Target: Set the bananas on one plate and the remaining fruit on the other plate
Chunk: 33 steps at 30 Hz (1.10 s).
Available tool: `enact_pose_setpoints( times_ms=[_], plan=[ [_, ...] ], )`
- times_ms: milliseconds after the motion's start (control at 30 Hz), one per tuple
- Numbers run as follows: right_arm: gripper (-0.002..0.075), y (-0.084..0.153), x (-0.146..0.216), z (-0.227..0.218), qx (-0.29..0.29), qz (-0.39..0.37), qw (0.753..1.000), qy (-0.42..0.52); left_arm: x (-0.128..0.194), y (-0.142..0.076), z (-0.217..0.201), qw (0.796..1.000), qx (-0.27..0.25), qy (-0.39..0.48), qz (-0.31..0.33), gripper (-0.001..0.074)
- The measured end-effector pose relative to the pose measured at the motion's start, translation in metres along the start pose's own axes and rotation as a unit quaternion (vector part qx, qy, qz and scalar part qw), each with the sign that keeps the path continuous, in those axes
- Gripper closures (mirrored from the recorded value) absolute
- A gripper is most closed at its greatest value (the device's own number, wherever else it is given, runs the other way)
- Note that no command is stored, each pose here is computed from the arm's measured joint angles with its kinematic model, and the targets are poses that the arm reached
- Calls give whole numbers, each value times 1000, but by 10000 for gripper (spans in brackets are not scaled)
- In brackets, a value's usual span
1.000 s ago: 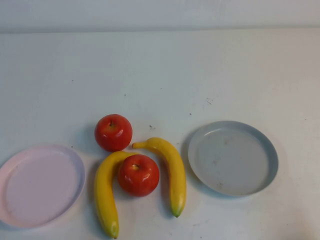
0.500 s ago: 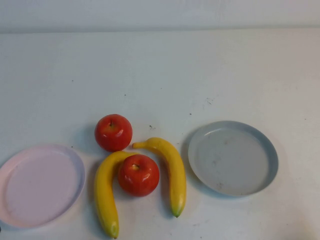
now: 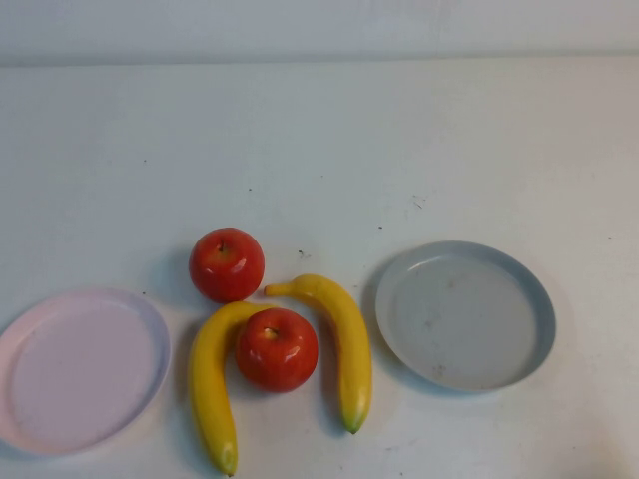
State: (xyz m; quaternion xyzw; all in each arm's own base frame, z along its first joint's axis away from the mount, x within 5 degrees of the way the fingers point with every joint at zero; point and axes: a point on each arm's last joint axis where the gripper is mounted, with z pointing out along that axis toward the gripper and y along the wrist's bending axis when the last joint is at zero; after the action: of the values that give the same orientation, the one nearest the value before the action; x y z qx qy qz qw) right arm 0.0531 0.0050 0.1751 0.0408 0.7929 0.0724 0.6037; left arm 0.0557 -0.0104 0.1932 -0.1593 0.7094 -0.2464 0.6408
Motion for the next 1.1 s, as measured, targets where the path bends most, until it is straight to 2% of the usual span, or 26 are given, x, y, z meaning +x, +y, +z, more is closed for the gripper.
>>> enact_pose_setpoints(
  times_ms=[200, 300, 467, 567, 733, 1100],
  plan=[
    [741, 0, 0, 0, 0, 0, 1000, 0, -5, -2, 0, 999, 7, -27, -17, 735],
    [741, 0, 0, 0, 0, 0, 1000, 0, -11, -12, -3, 1000, 16, 14, -15, 735],
    [741, 0, 0, 0, 0, 0, 1000, 0, -36, -41, -1, 991, 6, 137, 10, 735],
    [741, 0, 0, 0, 0, 0, 1000, 0, -52, -58, 6, 975, 1, 219, 43, 735],
    [741, 0, 0, 0, 0, 0, 1000, 0, -73, -77, 26, 931, 7, 344, 124, 735],
    [741, 0, 0, 0, 0, 0, 1000, 0, -85, -85, 103, 865, 13, 471, 170, 736]
  ],
)
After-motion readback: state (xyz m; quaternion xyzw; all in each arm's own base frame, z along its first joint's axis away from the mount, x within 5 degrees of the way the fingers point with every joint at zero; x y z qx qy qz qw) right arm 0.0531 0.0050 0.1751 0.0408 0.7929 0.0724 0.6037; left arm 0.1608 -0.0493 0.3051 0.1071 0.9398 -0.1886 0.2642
